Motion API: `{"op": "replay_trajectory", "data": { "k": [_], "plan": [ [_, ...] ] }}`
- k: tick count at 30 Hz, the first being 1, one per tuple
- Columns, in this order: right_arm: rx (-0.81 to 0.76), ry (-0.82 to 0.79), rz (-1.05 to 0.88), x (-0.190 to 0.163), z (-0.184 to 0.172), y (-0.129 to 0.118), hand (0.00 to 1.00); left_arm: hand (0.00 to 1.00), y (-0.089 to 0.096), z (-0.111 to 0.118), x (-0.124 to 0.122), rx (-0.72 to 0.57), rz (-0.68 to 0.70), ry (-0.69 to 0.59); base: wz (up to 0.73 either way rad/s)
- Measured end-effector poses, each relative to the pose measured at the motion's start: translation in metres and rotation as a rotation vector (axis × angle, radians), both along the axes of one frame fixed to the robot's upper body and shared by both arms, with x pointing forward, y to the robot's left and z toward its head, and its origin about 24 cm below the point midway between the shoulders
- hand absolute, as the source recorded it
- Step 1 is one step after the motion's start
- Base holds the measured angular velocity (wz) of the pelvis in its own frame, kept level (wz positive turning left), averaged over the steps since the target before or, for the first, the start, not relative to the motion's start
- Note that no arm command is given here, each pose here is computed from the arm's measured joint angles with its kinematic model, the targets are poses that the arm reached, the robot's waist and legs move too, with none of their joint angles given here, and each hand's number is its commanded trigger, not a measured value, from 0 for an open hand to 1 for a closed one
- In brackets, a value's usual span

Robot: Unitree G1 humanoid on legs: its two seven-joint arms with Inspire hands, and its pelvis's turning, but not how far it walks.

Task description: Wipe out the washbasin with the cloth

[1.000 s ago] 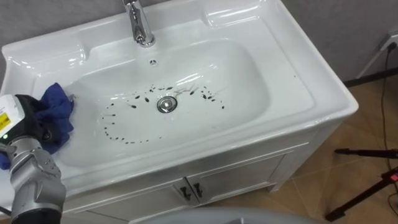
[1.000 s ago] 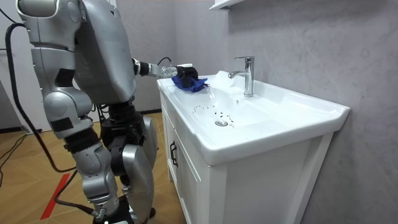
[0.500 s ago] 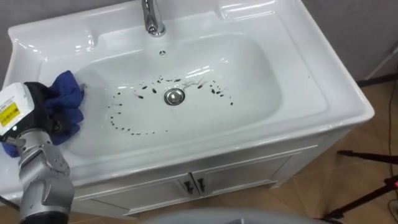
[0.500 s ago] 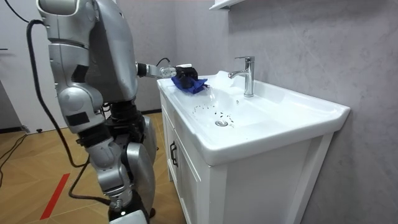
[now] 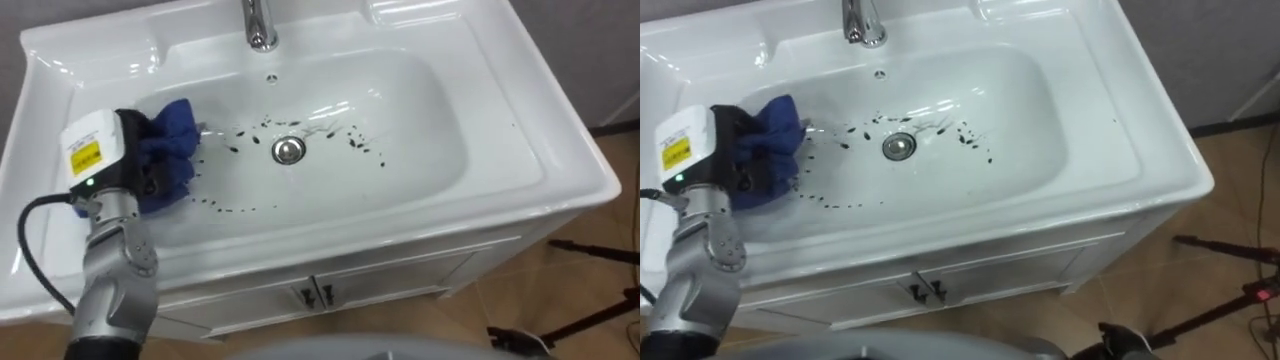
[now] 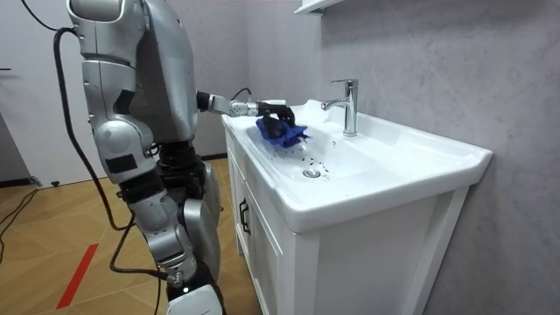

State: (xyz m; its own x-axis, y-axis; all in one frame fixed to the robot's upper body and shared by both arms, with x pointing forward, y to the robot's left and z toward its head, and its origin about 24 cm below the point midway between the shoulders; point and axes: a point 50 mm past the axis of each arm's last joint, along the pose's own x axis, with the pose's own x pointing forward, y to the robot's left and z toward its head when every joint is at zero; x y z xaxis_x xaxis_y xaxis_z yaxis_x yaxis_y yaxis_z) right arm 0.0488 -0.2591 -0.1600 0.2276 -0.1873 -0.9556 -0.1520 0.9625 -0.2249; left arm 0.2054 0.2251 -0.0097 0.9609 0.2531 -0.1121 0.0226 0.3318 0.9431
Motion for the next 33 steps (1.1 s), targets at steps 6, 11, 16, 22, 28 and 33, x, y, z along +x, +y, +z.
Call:
{"op": "replay_trajectory", "data": {
  "k": [6, 11, 16, 22, 28, 33],
  "plan": [
    [0.033, -0.034, 0.01, 0.005, -0.002, 0.01, 0.0, 1.0, -0.016, -0.002, 0.001, -0.018, -0.096, -0.005, -0.23],
    [0.057, -0.039, 0.019, 0.007, -0.002, 0.013, 0.0, 1.0, -0.033, -0.005, 0.001, -0.053, -0.165, -0.004, -0.09],
    [0.065, -0.043, 0.016, 0.009, -0.002, 0.014, 0.0, 1.0, -0.038, -0.013, -0.001, -0.06, -0.192, 0.025, -0.04],
    [0.073, -0.023, 0.014, 0.005, -0.003, 0.014, 0.0, 1.0, -0.032, -0.029, -0.009, 0.031, -0.192, 0.113, -0.01],
    [0.056, -0.003, 0.023, 0.002, -0.003, 0.011, 0.0, 1.0, -0.008, -0.05, -0.018, 0.121, -0.115, 0.228, -0.08],
    [0.029, 0.022, 0.036, -0.002, -0.002, 0.007, 0.0, 1.0, 0.003, -0.058, -0.023, 0.139, -0.06, 0.24, -0.12]
  ]
}}
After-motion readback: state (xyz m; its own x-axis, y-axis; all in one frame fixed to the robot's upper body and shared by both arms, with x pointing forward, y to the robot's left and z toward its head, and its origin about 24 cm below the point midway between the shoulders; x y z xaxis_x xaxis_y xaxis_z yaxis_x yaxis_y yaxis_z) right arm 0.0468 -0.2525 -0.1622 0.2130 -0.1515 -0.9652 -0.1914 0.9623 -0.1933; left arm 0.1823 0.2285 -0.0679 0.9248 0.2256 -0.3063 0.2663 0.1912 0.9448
